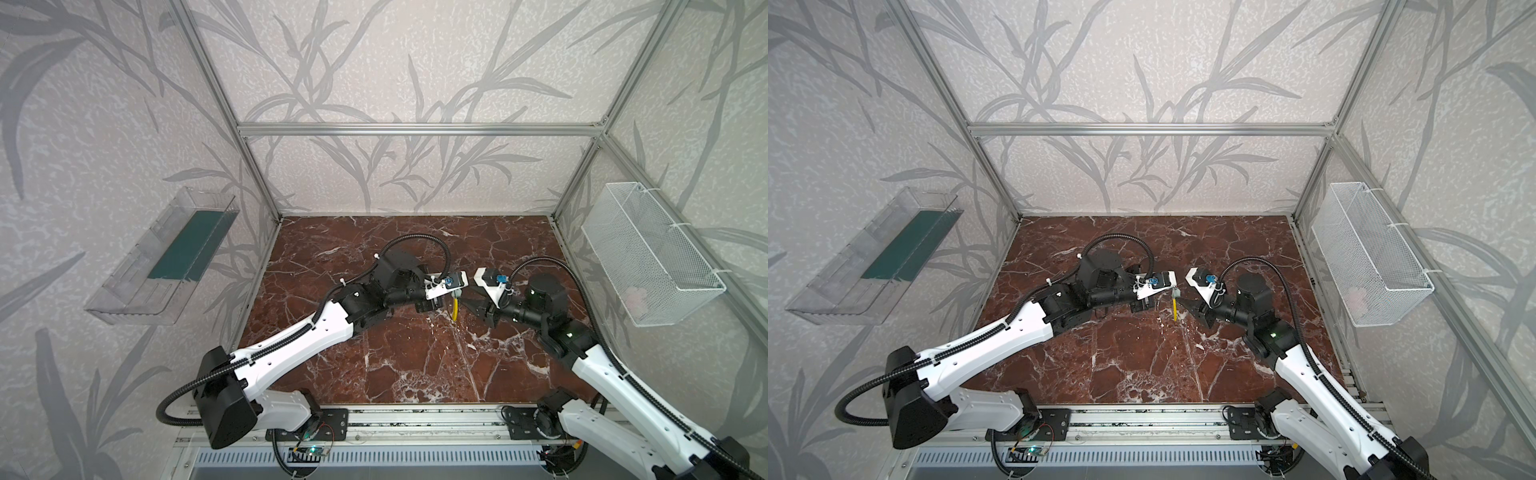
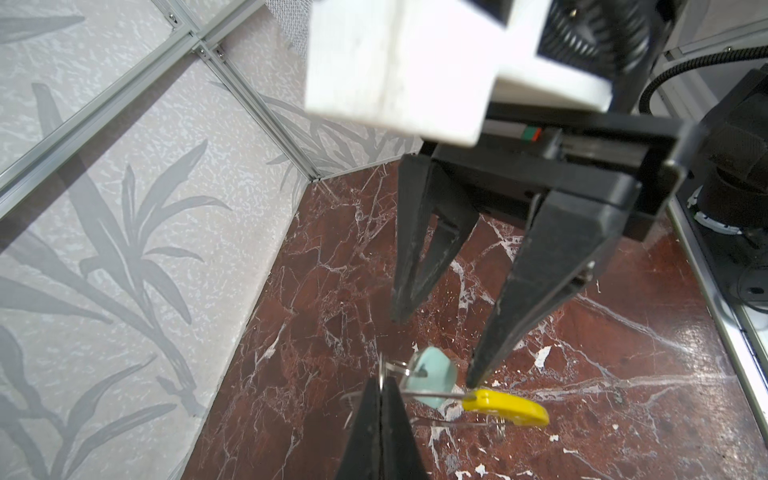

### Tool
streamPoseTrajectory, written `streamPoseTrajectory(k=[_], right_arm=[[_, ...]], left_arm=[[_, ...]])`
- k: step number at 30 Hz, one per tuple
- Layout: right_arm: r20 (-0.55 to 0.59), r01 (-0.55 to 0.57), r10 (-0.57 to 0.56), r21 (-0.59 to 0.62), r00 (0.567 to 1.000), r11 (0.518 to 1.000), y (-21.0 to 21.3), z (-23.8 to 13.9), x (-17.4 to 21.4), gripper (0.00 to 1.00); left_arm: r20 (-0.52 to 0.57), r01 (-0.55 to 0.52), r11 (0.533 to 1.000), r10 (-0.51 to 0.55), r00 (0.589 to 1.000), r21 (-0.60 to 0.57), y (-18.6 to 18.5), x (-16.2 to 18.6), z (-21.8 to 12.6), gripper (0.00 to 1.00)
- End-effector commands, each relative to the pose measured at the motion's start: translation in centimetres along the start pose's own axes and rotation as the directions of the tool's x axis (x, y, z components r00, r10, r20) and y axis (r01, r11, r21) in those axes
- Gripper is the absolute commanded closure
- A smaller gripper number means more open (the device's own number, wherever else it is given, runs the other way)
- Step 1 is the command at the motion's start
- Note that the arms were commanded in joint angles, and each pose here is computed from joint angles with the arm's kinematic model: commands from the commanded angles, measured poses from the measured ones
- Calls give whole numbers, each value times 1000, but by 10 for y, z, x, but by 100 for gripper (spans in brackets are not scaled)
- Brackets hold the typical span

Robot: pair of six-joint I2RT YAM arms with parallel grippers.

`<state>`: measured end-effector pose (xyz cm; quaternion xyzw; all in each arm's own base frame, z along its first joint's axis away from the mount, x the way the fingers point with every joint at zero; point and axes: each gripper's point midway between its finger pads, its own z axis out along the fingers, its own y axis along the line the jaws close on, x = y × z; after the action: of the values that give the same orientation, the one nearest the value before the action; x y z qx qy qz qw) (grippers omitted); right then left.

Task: Put the keys on the keyring

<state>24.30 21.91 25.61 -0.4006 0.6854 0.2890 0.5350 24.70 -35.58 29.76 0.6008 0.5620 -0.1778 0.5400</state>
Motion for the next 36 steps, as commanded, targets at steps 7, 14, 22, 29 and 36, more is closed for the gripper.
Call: streamPoseTrajectory(k=[7, 14, 22, 29, 36], right_arm=[[76, -3, 6, -35, 997, 999, 0, 10, -20, 66], [52, 44, -42, -37, 998, 998, 4, 6, -12, 99], [67, 75, -65, -152, 996, 986, 18, 11, -18, 100], [91, 112, -95, -209, 991, 972, 26, 16, -27, 100], [77, 181, -175, -90, 982, 979, 12, 9, -27, 71]], left_arm=[[103, 23, 1000, -22, 994, -12, 2, -21, -13, 100], [170, 87, 996, -82, 982, -25, 10, -27, -21, 100], [277, 174, 984, -174, 945, 26, 10, -39, -24, 100], [336, 224, 974, -221, 915, 32, 11, -41, -22, 100], [372, 263, 964, -256, 892, 33, 15, -37, -25, 100]])
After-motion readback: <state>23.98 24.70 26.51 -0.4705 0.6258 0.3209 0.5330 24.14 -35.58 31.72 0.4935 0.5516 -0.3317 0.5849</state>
